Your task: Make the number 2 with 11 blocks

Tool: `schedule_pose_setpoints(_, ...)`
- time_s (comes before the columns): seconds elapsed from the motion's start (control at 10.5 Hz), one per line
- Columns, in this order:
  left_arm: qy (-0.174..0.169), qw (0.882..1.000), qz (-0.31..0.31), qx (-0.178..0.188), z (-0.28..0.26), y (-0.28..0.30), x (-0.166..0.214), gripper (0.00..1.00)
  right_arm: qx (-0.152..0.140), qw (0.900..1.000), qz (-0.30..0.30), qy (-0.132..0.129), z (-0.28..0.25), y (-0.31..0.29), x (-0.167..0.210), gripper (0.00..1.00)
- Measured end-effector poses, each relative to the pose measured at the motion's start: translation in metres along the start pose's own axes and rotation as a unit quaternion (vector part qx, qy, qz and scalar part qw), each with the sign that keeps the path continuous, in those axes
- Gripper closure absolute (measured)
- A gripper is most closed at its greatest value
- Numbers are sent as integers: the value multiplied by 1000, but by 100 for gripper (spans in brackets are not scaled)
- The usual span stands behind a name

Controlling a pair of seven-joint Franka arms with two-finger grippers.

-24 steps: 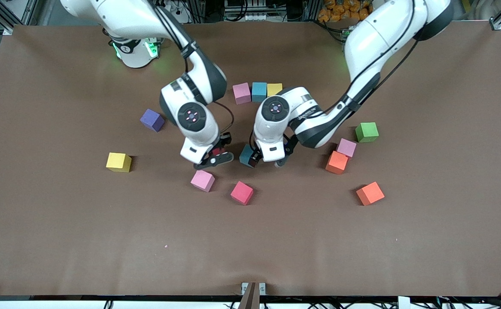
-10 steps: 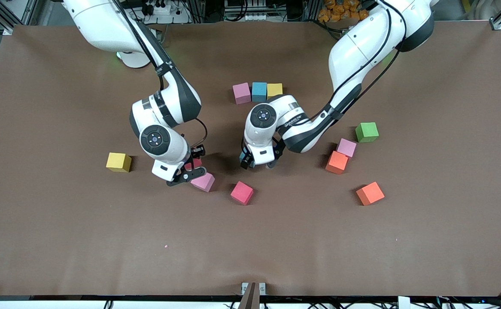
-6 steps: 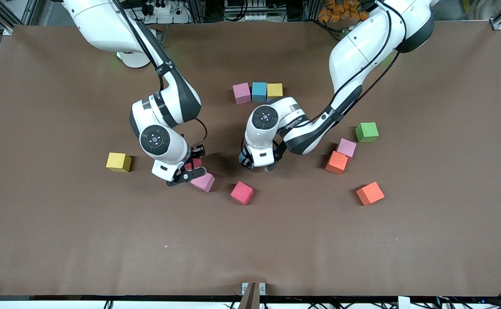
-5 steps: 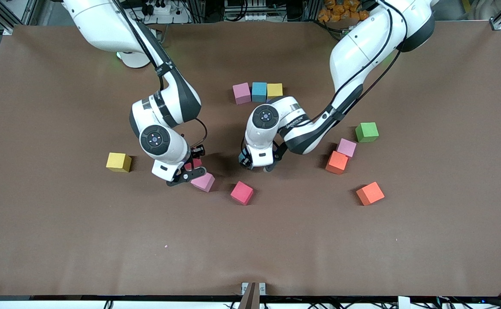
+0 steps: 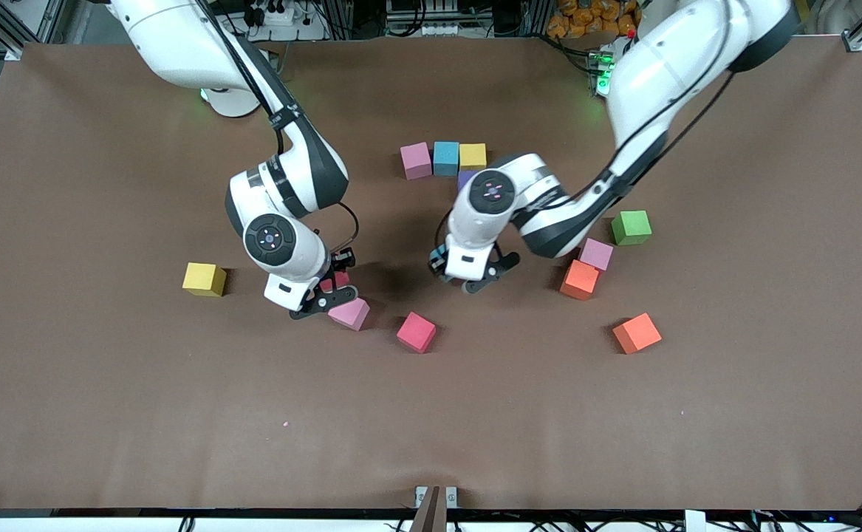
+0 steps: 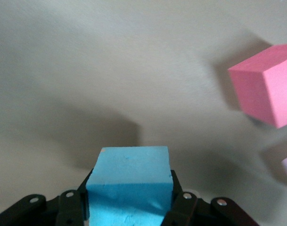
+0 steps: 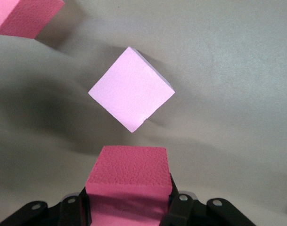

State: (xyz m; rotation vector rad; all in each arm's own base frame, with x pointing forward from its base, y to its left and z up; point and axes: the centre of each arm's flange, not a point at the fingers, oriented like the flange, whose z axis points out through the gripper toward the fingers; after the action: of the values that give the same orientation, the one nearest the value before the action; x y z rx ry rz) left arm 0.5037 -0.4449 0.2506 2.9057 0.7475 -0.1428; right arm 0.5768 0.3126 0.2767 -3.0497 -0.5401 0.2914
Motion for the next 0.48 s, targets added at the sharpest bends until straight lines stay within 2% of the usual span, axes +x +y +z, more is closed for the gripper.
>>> schedule_pose_setpoints(0.19,-3,997,78,20,0,-25,-13,40,0,1000,-1,0,0,-1,0,43)
schedule_pose_setpoints(0.48,2,988,144,49,18,-40,-43,40,0,1000,-2,0,0,-2,0,43)
